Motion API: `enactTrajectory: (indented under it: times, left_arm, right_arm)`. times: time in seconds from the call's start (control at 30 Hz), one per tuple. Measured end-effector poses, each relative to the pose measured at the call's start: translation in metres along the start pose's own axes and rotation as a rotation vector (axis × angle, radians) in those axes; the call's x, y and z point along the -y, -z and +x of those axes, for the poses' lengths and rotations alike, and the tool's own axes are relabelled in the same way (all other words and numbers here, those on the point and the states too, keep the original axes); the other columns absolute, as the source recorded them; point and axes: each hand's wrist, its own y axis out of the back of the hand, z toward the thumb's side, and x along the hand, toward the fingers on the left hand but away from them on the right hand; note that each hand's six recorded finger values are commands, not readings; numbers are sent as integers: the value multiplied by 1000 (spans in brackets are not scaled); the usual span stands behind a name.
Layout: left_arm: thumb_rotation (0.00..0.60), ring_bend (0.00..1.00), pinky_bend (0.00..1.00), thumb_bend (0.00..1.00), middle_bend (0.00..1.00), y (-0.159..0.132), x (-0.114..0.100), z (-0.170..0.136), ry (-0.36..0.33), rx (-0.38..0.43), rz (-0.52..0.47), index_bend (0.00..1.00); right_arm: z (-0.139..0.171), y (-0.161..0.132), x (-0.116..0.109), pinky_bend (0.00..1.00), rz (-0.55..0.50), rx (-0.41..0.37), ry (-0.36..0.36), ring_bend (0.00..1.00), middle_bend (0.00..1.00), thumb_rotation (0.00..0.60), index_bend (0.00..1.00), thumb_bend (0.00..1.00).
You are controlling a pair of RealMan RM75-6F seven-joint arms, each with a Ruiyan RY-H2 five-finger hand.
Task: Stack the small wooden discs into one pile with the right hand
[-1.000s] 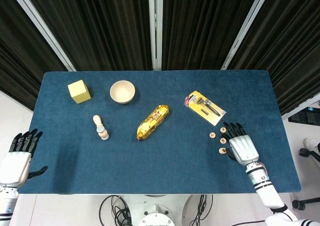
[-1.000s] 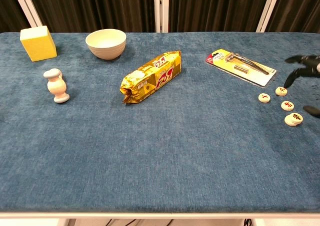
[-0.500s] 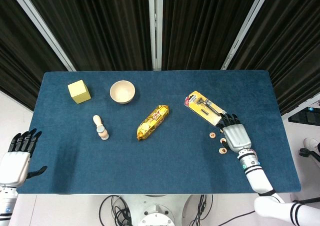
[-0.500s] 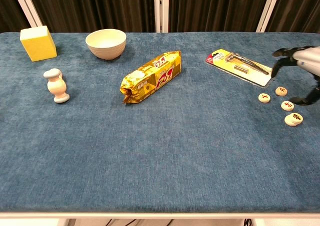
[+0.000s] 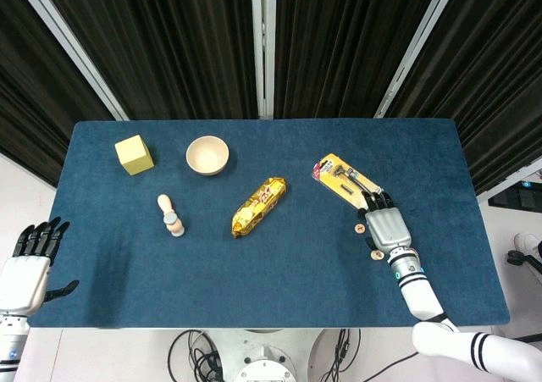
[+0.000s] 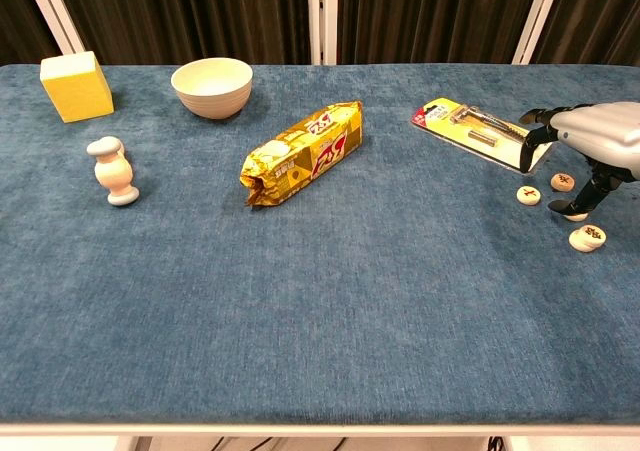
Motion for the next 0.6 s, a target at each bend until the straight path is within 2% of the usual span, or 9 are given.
enactTrajectory:
  times: [0.6]
  left_arm:
    - [600,0,0,87,0,1,1,0,8,6,0,54]
  right_arm:
    - [-11,-6,10,0,-4,13,-21,0,56,600,403,252]
